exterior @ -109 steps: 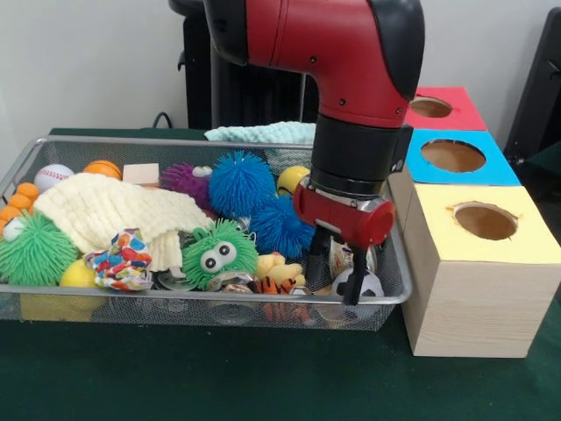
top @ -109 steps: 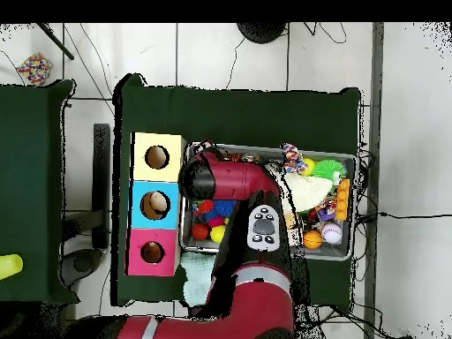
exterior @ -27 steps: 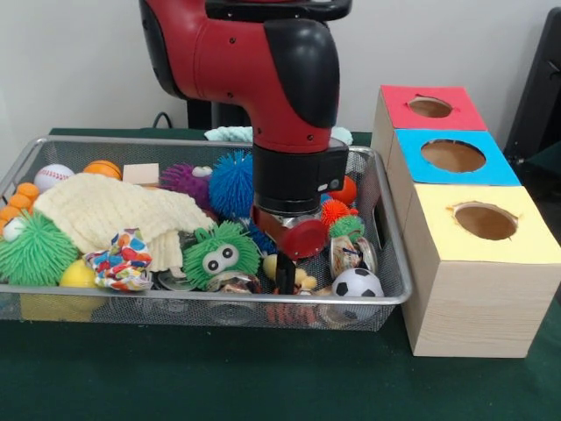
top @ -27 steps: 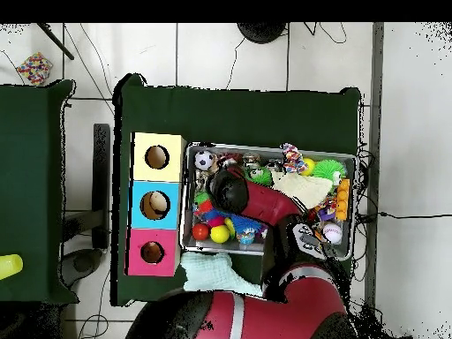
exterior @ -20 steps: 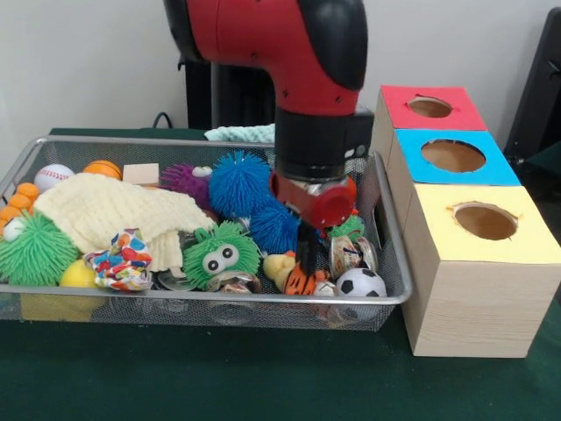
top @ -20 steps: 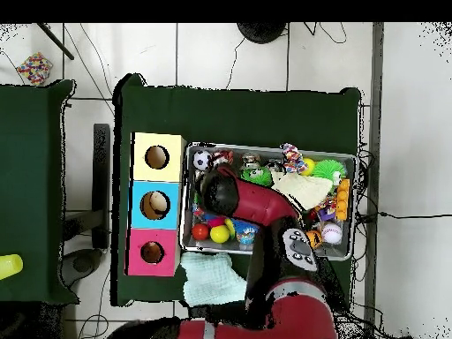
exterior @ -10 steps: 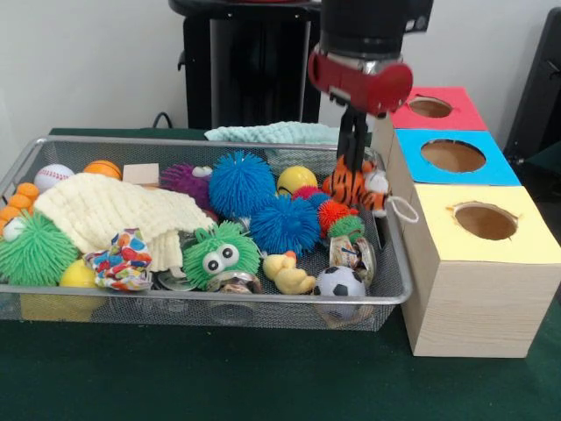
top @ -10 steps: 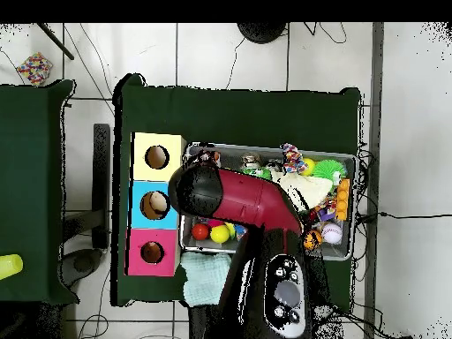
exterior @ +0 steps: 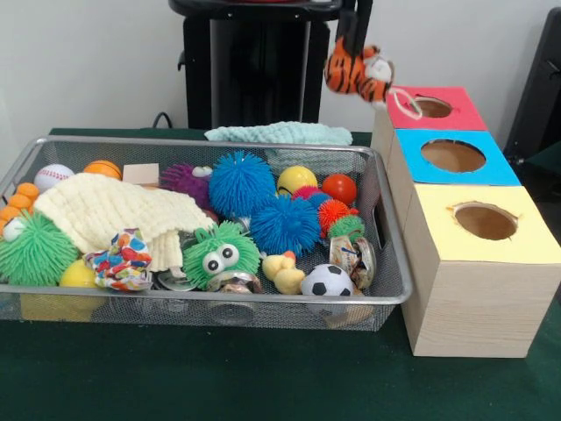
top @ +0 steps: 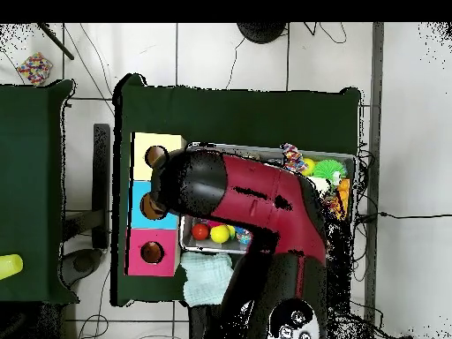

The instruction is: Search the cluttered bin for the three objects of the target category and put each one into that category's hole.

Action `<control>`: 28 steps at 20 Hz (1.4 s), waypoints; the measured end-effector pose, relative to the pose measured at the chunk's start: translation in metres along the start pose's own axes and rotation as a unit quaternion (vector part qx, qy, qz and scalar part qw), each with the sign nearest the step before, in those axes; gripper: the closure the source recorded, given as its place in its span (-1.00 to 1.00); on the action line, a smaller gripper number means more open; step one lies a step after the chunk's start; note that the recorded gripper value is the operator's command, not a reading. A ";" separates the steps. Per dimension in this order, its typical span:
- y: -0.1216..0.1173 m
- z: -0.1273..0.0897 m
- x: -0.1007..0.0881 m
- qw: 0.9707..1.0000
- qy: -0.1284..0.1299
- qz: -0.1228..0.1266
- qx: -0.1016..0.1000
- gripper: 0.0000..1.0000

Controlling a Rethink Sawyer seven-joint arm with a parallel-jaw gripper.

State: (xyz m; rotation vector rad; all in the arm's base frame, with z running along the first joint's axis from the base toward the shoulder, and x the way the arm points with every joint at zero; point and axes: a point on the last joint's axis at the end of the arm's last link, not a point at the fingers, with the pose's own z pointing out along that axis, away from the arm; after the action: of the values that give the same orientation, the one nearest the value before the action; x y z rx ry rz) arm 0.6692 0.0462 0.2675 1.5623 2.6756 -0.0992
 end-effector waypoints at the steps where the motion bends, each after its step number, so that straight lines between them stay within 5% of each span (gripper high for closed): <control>1: -0.001 -0.006 -0.001 1.000 0.001 0.001 0.003 1.00; 5: -0.006 -0.034 -0.004 1.000 0.008 0.006 0.020 1.00; 9: -0.006 -0.054 0.001 0.999 -0.012 -0.006 0.037 1.00; 15: 0.005 -0.062 0.033 0.998 -0.037 -0.041 0.042 1.00; 22: 0.007 -0.065 0.036 0.997 -0.049 -0.045 0.028 1.00; 28: -0.012 -0.053 0.039 0.996 -0.075 -0.040 -0.004 1.00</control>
State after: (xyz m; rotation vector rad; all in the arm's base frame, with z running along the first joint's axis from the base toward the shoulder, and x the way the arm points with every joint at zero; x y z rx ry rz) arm 0.6395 0.0782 0.3180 1.3855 2.6175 -0.2011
